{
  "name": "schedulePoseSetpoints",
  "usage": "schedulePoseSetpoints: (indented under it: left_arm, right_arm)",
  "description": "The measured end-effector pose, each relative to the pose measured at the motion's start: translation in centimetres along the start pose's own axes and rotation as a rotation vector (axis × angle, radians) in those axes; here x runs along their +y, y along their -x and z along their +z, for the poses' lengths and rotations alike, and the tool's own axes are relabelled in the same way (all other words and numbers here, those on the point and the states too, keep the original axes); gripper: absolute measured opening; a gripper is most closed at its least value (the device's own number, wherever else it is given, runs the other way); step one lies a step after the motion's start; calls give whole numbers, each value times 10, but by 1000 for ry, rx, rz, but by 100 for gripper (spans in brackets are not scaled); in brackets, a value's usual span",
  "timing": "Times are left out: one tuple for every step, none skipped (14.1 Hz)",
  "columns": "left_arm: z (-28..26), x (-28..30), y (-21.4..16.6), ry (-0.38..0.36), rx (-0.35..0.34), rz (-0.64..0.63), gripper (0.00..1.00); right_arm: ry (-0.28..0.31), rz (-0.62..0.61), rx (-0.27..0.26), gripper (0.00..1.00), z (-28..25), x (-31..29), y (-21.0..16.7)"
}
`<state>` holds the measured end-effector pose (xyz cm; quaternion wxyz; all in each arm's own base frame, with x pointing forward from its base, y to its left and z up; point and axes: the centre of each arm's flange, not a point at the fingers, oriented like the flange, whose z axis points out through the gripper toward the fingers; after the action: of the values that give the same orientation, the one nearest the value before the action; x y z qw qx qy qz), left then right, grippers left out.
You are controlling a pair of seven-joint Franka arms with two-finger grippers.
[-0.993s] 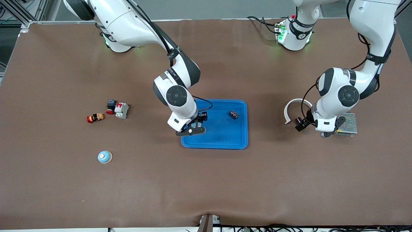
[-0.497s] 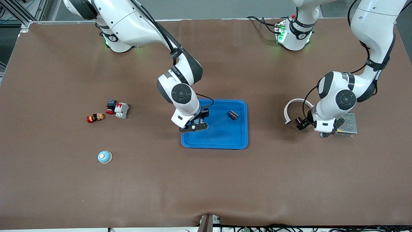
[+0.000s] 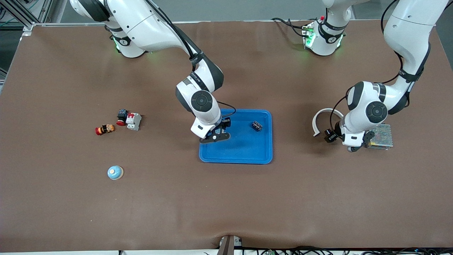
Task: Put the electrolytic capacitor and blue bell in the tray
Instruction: 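Lower the bell into the tray and open the right gripper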
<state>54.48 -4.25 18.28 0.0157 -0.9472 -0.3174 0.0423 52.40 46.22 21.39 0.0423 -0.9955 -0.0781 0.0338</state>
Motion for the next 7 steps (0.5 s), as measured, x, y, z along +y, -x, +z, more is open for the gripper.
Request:
schedulePoseSetpoints:
  left_arm:
    - [0, 0, 0, 0, -1, 0, 52]
    - [1, 0, 0, 0, -1, 0, 45]
    - [1, 0, 0, -1, -2, 0, 34]
    - [1, 0, 0, 0, -1, 1, 33]
    - [0, 1, 0, 2, 1, 1, 33]
    - [-2, 2, -2, 5, 5, 0, 33]
    - [-6, 5, -4, 12, 12, 1, 33]
  right_arm:
    - [-2, 0, 5, 69, 3, 1, 1]
    - [-4, -1, 10, 69, 6, 1, 2]
    - [-4, -3, 11, 69, 10, 0, 4]
    - [-4, -5, 11, 69, 13, 0, 6]
    - [-3, -5, 10, 69, 15, 0, 7]
    - [-2, -6, 9, 69, 17, -1, 7]
    - [-2, -8, 10, 69, 18, -1, 8]
